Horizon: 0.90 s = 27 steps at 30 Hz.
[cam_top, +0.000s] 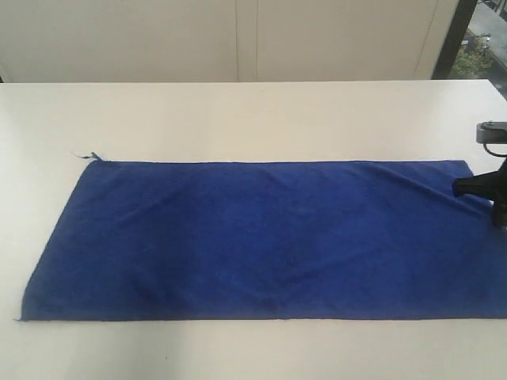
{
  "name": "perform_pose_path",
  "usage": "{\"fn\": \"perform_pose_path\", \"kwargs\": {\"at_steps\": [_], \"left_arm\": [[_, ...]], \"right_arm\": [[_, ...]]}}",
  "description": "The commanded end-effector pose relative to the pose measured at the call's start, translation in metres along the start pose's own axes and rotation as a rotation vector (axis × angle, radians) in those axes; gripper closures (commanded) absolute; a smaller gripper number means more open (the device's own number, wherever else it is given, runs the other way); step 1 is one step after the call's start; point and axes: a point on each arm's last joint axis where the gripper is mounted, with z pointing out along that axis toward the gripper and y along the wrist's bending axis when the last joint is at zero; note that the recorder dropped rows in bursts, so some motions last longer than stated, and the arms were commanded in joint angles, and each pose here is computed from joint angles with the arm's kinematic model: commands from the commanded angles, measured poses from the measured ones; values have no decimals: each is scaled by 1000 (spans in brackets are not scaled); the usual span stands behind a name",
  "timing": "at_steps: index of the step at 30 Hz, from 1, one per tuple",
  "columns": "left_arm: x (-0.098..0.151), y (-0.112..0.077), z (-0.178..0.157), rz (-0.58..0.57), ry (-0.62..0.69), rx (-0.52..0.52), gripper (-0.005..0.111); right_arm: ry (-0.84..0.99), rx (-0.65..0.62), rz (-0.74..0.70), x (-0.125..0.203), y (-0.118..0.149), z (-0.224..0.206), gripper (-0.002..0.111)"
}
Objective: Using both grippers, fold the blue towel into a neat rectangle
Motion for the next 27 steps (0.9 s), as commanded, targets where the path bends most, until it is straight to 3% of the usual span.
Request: {"fn": "perform_pose_path", "kwargs": {"at_steps": [1, 8, 14, 20, 23, 27], "left_arm": [[1, -2, -3, 4, 0, 11, 107], [1, -2, -3, 4, 0, 11, 107], [1, -2, -3, 4, 0, 11, 107], [1, -2, -3, 4, 0, 11, 107], [1, -2, -3, 4, 0, 11, 107], [1, -2, -3, 4, 0, 11, 107]], "right_arm": [[-16, 99, 58, -7, -30, -7, 108], [-67, 121, 91, -18, -43, -25, 108], [-135, 59, 31, -24, -4, -68, 108], [-256, -75, -209, -16, 88, -131, 108], [-302, -205, -369, -6, 149, -162, 108], [-343, -319, -525, 7, 211, -189, 108]]}}
